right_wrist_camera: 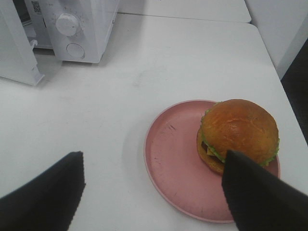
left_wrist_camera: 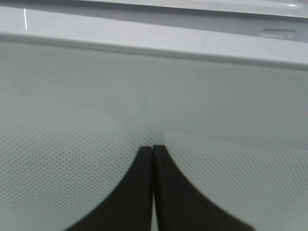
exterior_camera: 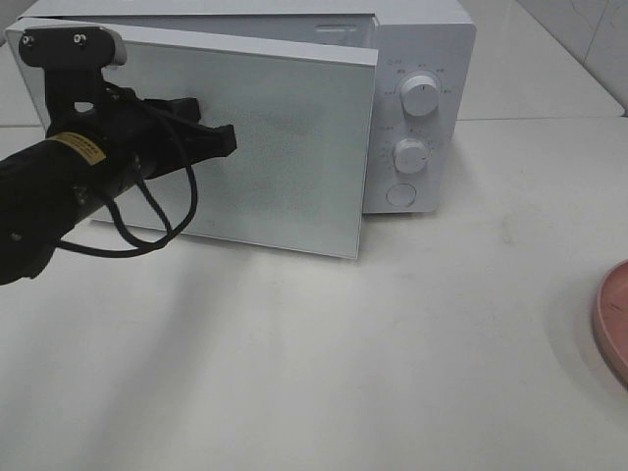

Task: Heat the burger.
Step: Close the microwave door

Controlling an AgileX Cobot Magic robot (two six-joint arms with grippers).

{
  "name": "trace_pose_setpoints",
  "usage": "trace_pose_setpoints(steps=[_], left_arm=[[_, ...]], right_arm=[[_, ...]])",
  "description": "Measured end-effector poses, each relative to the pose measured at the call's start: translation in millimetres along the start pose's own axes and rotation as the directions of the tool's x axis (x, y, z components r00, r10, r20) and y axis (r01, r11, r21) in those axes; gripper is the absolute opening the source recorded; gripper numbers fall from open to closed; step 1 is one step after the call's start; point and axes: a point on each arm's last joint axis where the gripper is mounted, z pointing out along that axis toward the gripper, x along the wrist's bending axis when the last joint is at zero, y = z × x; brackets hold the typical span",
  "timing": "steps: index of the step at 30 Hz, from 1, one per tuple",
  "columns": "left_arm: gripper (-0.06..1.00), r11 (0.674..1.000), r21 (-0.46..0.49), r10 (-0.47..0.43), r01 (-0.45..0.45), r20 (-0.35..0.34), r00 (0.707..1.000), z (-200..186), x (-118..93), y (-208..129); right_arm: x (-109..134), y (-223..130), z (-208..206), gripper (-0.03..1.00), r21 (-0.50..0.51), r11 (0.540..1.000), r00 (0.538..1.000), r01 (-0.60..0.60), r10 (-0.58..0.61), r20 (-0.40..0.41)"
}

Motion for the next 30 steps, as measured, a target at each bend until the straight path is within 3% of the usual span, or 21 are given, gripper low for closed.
trace_pose_setpoints(steps=[6,14,30], left_arm=[[0.00,0.999,0.023,-0.023,0.023,-0.007,1.000,18.9,-8.5,1.3],[0.00,1.000,0.021,0.010,-0.009,-0.019,1.000,38.0,-26.1,2.1],[0.00,0.991,0.134,0.027,-0.026,0.000,1.000,68.9,-52.1,-5.4]], right_arm=[[0.0,0.0,0.0,0.76,0.000,1.000,1.000,0.000,0.000,0.000],[0.0,0.0,0.0,0.76,0.000,1.000,1.000,0.000,0.000,0.000],[0.0,0.0,0.0,0.76,0.000,1.000,1.000,0.000,0.000,0.000]])
